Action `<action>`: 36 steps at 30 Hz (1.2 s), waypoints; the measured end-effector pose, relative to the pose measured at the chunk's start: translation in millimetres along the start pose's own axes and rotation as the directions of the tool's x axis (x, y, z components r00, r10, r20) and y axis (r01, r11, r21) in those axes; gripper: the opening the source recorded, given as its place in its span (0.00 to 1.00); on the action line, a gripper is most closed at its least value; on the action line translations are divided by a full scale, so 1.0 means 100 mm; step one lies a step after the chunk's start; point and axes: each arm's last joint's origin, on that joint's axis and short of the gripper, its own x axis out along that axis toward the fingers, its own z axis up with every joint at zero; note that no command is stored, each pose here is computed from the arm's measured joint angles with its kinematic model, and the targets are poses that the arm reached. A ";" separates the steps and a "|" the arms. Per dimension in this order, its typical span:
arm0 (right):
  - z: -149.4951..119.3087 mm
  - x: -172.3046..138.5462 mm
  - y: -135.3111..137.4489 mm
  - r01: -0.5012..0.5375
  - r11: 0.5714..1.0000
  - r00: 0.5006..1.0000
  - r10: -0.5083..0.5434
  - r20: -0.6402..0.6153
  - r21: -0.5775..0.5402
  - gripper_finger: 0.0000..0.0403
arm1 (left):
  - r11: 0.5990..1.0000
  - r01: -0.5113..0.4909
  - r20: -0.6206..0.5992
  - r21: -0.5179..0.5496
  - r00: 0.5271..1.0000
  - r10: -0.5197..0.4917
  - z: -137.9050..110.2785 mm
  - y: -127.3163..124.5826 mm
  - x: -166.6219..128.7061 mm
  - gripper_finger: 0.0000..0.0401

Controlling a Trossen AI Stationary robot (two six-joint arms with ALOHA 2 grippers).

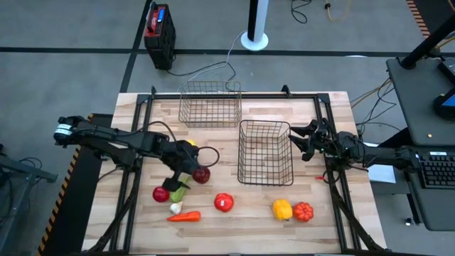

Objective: Sort produce into baskets
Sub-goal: Put the red apple into the silver wire basket

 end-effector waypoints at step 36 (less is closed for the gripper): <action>-0.03 0.00 0.02 -0.069 0.998 0.997 0.069 -0.046 -0.003 0.53 | 0.952 -0.199 -0.267 0.234 0.928 0.260 -0.13 0.09 0.46 0.95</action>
